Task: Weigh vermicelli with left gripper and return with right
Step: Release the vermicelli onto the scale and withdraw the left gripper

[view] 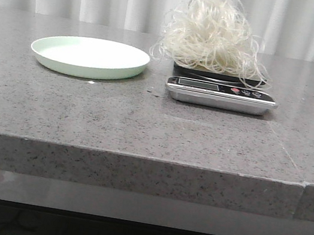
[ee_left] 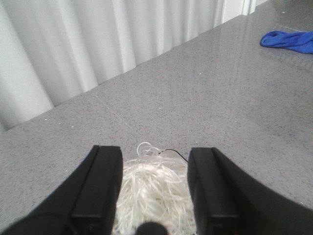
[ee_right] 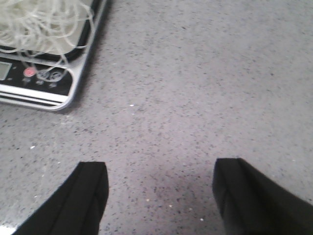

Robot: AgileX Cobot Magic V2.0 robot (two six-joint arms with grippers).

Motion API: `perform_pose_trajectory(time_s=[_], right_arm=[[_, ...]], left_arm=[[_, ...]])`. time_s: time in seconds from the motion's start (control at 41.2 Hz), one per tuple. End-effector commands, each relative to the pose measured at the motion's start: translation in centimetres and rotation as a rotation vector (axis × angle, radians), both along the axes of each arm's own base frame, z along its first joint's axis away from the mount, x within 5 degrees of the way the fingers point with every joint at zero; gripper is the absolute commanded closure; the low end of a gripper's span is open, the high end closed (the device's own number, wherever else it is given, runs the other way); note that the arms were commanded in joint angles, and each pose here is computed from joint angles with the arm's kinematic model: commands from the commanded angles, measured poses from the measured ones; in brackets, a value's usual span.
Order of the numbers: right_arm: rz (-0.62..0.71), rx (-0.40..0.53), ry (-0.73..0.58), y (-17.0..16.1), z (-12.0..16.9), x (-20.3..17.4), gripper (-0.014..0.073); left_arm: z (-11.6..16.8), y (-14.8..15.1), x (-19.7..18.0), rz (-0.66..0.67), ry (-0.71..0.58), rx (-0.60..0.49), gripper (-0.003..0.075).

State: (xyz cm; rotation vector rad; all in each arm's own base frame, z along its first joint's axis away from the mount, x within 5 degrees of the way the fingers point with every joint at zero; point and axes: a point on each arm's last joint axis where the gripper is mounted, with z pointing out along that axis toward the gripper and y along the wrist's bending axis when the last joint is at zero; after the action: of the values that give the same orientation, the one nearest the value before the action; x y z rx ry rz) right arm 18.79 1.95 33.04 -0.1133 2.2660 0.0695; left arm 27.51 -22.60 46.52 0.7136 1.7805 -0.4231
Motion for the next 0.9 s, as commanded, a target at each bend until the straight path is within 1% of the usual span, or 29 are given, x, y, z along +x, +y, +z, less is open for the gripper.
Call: perform_pose_trajectory(time_s=[0.0,0.146,0.316,0.558,0.777,0.874], right_arm=[[0.051,-0.003,-0.102,0.8,1.5,0.2,0.0039],[0.118,0.000,-0.103,2.1,1.5,0.0,0.0039],[0.174,0.005,-0.116,3.1,1.6,-0.2,0.0039],[0.202,0.007,-0.120,3.7,1.6,-0.3,0.0039],[0.201,0.008,-0.127,3.7,1.6,-0.3,0.0039],[0.201,0.013,-0.153,3.7,1.9,-0.2,0.0039]], left_arm=[[4.5,2.5,-3.3,-0.003,-0.113,-0.087,0.0332],[5.2,4.7,-5.9,-0.001,-0.139,-0.099,0.0332],[4.3,7.5,-9.1,0.004,-0.147,-0.086,0.0332],[1.5,11.7,-14.2,0.004,-0.145,-0.085,0.0332],[-2.0,15.1,-18.5,-0.001,-0.141,-0.101,0.0332],[-3.5,16.0,-19.5,-0.002,-0.137,-0.098,0.0332]])
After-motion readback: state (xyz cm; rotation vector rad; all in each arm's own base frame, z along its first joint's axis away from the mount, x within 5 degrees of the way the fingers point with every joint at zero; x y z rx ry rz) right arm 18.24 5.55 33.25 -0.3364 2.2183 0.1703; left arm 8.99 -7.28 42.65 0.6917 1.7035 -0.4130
